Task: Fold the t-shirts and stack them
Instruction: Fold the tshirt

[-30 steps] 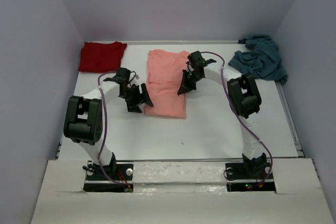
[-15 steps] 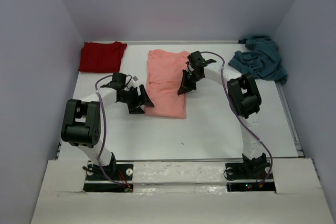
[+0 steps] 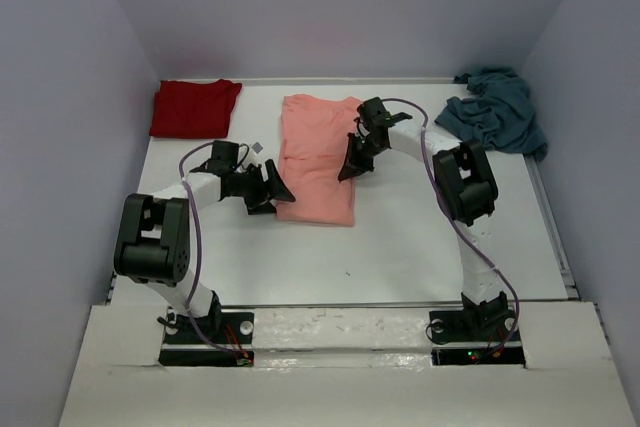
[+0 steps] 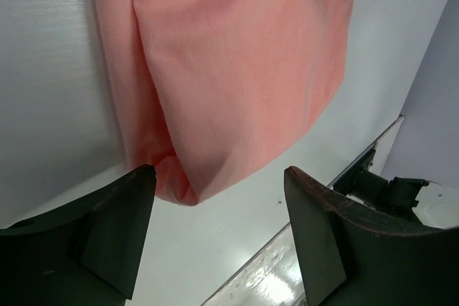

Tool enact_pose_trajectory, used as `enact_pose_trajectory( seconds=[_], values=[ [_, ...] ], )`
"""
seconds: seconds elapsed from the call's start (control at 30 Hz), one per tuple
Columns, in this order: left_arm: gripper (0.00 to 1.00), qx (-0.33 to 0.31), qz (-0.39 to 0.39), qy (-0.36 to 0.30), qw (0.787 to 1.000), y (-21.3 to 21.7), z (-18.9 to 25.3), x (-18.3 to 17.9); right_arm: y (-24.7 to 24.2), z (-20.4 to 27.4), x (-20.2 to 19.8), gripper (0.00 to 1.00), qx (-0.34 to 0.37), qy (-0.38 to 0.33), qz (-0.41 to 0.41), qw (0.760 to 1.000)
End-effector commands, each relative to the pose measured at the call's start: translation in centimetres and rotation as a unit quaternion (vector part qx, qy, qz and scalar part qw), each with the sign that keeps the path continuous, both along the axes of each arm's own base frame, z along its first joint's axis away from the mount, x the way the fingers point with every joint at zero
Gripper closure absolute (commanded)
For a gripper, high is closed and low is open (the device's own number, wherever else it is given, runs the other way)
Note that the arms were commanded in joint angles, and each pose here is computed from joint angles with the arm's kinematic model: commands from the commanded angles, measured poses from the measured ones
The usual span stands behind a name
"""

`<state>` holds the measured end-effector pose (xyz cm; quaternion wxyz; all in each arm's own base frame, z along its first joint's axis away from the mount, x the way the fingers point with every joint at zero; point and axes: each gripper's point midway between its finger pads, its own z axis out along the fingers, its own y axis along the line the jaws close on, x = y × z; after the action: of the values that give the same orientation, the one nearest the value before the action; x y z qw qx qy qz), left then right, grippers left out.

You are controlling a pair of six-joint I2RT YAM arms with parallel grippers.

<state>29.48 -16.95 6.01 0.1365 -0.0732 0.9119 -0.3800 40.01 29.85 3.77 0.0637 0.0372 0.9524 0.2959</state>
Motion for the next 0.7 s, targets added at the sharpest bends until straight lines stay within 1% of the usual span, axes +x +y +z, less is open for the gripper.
enact_pose_trajectory(
  seconds=[0.0,0.2,0.23,0.33,0.47,0.67],
  values=[
    [0.19,-0.034,-0.005,-0.029,0.999,-0.7,1.4,0.7,0.6,0.3,0.7,1.0,0.008,-0.017,0.009,1.0],
    [0.2,-0.047,-0.005,-0.027,0.999,-1.1,1.2,0.8,0.6,0.2,0.6,1.0,0.008,-0.016,0.009,1.0],
    [0.28,-0.05,-0.006,-0.029,0.998,-1.1,1.4,0.9,0.6,0.1,0.5,1.0,0.007,-0.014,0.009,1.0],
    [0.37,-0.058,-0.012,-0.022,0.998,-1.3,1.4,0.5,0.6,0.1,0.7,1.0,0.006,-0.016,0.009,1.0],
    [0.38,-0.061,-0.018,0.001,0.998,-1.4,0.6,-0.4,0.6,-0.1,0.6,1.0,0.007,-0.012,0.008,1.0],
    [0.32,-0.059,-0.032,0.044,0.997,-1.3,-0.3,-2.0,0.5,-0.3,0.5,1.0,0.003,-0.01,0.009,1.0]
  ],
)
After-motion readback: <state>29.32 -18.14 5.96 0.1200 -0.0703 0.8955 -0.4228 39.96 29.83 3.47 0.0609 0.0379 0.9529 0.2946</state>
